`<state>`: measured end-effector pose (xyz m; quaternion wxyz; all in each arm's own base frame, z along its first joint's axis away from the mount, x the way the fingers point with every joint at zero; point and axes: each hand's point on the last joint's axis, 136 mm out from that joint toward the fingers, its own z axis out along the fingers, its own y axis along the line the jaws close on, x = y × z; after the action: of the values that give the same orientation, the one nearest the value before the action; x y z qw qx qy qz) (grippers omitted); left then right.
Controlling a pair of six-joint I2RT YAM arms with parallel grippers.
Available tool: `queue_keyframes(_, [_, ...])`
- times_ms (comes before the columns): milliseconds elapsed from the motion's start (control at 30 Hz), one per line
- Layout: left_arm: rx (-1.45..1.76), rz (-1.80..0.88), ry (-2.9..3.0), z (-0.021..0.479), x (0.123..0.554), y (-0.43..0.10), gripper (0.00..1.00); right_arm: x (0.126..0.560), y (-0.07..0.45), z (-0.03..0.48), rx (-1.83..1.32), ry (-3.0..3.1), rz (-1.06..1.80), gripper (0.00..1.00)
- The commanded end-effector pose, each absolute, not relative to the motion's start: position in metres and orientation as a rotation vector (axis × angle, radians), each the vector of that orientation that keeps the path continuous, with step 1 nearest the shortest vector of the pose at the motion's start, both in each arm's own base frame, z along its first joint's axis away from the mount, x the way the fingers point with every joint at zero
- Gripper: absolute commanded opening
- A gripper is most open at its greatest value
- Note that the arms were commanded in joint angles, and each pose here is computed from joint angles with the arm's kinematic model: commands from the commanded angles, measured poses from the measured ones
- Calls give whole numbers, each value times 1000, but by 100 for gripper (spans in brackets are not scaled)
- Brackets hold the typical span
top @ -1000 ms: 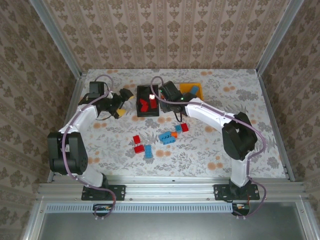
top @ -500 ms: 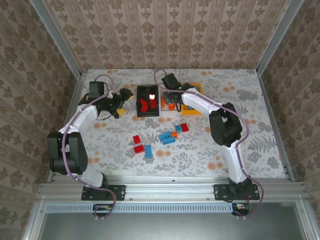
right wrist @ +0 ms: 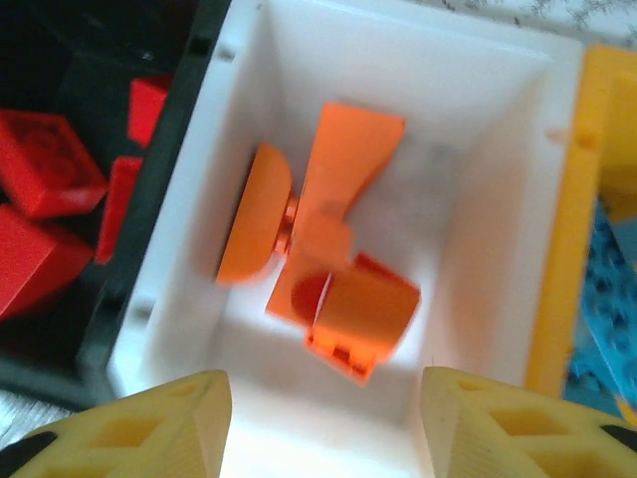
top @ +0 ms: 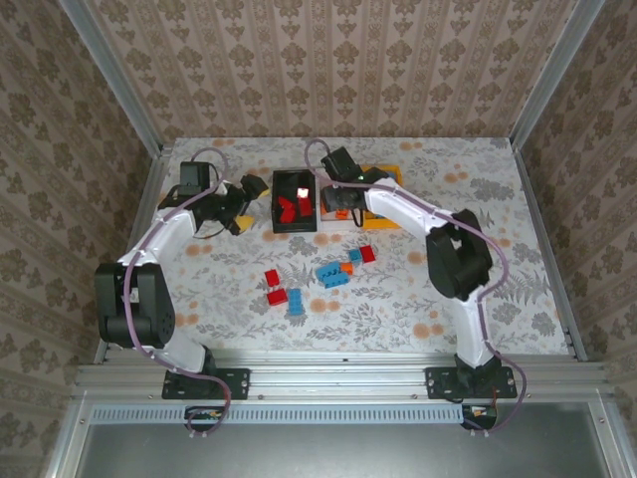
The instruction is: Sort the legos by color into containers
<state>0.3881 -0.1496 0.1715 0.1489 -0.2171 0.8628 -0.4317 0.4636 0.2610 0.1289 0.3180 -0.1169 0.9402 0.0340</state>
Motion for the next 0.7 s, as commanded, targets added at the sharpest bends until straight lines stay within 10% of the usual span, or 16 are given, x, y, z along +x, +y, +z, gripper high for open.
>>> queue_keyframes(0, [-602,-1262,2464,181,389,-154,99,420,290,169,-304,2389,235,52])
queue_keyframes(367, [-757,-1172,2420,180,396,-110,99,289,407,91,-571,2533,354,70])
queue_keyframes(667, [-927,-1094,2319,178,406,-53,99,298,451,41,-626,2579,276,77])
